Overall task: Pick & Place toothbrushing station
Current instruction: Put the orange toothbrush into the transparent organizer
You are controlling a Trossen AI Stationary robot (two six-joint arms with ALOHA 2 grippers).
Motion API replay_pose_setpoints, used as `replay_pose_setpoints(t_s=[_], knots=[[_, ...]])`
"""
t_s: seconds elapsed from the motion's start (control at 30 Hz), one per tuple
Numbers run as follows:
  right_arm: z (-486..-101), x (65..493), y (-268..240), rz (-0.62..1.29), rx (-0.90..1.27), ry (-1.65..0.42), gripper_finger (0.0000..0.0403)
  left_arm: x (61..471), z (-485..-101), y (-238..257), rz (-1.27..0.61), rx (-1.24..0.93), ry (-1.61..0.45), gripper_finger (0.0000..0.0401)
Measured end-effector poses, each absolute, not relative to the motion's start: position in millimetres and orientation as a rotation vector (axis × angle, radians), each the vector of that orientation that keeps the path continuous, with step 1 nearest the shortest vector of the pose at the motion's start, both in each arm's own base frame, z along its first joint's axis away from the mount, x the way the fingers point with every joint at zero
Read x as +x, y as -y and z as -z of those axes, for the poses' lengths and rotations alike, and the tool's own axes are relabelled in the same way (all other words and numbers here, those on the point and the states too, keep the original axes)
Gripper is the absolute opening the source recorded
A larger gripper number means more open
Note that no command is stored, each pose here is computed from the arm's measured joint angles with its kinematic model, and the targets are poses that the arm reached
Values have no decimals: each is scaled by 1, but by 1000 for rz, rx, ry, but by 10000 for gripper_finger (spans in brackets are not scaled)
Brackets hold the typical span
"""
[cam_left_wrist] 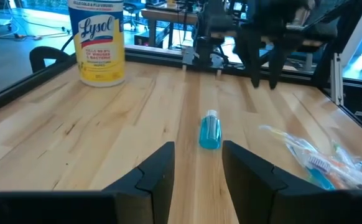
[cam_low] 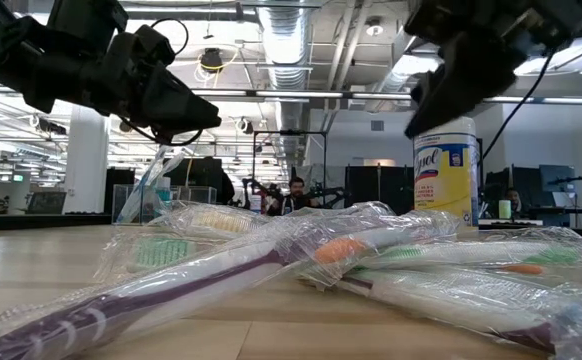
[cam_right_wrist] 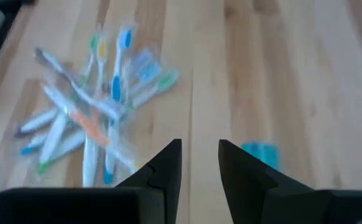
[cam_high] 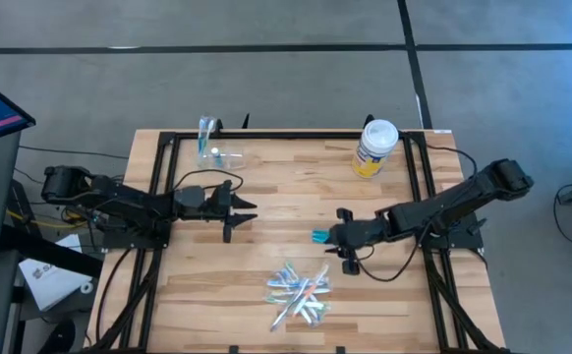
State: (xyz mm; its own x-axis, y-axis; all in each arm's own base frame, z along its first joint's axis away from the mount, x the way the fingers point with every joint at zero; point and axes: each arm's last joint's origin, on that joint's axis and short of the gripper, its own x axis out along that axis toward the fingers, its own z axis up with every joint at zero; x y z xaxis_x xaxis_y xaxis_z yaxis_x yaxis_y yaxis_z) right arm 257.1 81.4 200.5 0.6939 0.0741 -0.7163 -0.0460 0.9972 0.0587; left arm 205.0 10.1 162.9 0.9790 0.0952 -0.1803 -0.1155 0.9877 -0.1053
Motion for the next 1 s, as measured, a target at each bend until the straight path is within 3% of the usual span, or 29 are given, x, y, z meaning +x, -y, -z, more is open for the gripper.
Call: replay_pose_setpoints(t_s=[0.37, 1.0], knots=[[-158, 266, -97, -109, 82, -973, 97, 205, -163, -10, -106, -116, -171, 129], [-146, 272, -93, -150, 214, -1043, 97, 205, -163, -10, -106, -120, -172, 129]])
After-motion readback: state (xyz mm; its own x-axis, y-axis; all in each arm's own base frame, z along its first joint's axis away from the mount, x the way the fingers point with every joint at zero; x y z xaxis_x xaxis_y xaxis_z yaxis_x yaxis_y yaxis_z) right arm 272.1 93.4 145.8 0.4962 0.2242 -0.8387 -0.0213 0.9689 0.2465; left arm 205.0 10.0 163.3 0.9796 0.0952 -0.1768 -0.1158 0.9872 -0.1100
